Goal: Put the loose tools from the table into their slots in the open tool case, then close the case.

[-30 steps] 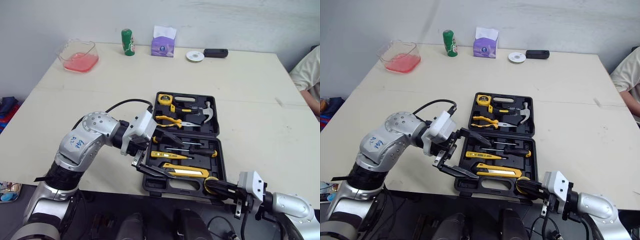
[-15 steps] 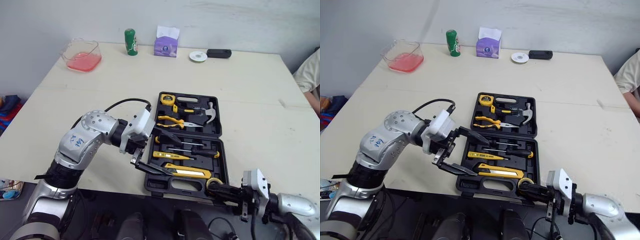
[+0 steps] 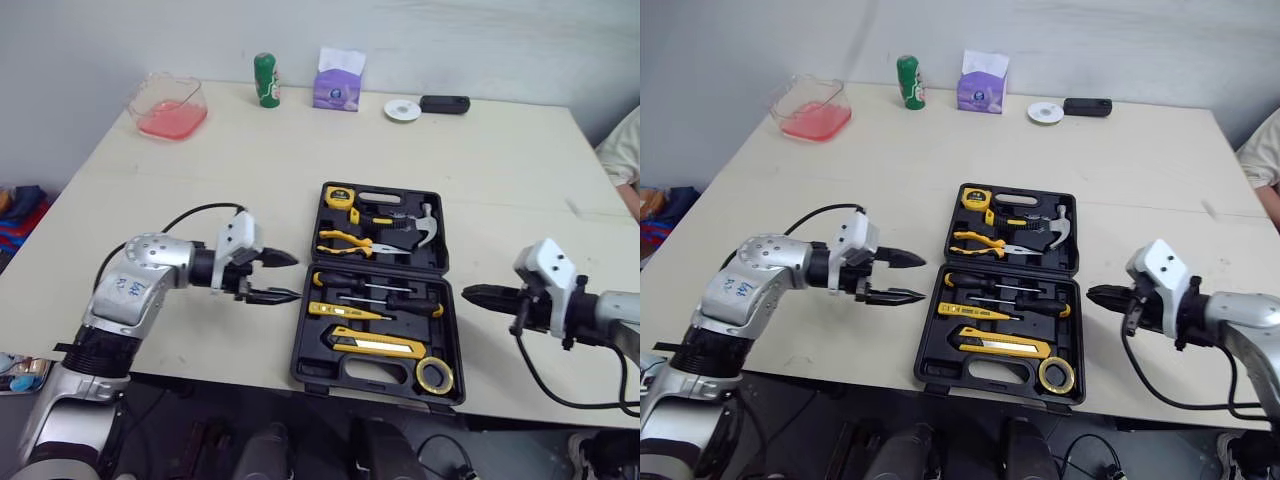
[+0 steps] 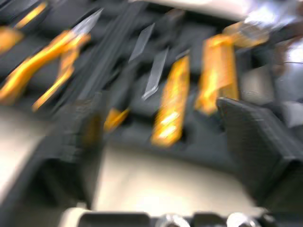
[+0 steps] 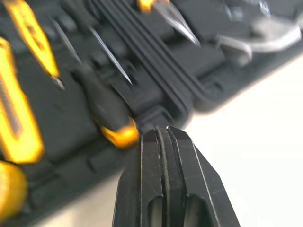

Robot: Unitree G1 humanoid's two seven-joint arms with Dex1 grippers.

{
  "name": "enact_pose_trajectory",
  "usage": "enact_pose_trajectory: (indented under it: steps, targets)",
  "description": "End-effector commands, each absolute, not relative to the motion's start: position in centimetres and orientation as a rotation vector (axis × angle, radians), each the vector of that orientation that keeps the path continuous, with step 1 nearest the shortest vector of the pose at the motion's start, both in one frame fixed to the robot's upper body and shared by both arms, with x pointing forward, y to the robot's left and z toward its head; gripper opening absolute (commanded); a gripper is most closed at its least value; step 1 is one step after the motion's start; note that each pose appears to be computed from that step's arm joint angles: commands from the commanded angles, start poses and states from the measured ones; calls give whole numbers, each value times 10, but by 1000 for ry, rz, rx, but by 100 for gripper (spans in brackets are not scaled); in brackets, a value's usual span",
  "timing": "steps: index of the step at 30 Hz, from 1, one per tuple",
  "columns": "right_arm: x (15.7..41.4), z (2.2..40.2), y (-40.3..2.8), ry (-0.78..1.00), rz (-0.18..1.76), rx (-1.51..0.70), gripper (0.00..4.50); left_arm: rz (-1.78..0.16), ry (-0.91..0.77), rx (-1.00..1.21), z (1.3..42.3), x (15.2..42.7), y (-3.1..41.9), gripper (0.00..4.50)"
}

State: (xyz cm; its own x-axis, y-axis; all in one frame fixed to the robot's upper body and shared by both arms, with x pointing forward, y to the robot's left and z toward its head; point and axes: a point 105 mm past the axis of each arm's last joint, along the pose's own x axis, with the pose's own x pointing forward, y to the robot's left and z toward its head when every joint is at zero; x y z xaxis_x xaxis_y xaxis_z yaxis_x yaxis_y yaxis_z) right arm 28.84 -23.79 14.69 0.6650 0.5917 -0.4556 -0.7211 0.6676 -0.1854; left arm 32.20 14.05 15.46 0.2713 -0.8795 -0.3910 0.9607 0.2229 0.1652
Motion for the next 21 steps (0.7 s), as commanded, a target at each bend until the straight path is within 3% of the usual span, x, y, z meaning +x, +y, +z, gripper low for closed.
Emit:
enact_pose_trajectory:
  steps: [1, 5, 21]
  targets:
    - [304, 147, -246, 370, 674, -455, 0, -1178, 226, 480, 153, 340, 157, 192]
    - [312, 142, -243, 382, 675, -483, 0, -1127, 256, 475, 144, 355, 158, 5]
    - [341, 145, -202, 305, 742, -550, 0, -1223, 237, 396, 125, 369, 64, 5]
